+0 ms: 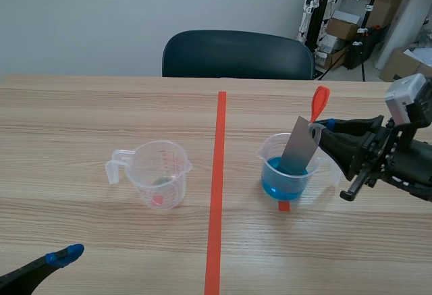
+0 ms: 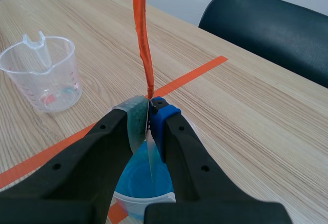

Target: Do the redox reaction experiment. raise the plate out of the solution

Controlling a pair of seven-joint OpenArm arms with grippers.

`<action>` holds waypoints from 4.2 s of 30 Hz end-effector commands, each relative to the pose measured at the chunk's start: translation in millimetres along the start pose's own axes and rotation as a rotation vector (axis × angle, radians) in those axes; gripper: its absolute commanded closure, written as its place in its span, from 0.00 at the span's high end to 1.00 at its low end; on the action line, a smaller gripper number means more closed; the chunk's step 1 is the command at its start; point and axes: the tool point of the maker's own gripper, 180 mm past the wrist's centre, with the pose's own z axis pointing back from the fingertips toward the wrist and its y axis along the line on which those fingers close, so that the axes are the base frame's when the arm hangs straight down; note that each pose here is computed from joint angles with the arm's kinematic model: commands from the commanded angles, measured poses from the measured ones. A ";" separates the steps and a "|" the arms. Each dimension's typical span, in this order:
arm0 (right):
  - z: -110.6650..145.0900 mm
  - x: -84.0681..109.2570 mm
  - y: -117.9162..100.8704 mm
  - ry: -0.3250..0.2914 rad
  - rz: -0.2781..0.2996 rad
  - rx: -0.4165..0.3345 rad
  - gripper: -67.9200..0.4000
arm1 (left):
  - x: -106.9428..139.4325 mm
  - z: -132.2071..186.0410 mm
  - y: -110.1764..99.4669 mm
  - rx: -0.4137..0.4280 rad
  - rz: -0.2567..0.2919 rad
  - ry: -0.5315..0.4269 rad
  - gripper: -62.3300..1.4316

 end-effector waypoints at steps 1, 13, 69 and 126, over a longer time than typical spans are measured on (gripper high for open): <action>-1.1 13.4 -11.3 -0.033 0.022 -0.016 0.01 | 7.2 -4.6 2.6 0.007 -0.010 -0.039 1.00; -1.1 13.3 -11.3 -0.033 0.022 -0.016 0.01 | 7.2 -4.6 2.6 0.007 -0.010 -0.039 1.00; -20.9 56.7 -18.6 0.072 -0.001 0.059 0.01 | 69.0 54.4 96.6 -0.014 -0.112 -0.005 0.30; 3.0 170.9 -18.4 -0.031 -0.061 0.102 0.01 | 48.3 -163.0 56.8 -0.534 -0.464 0.305 0.09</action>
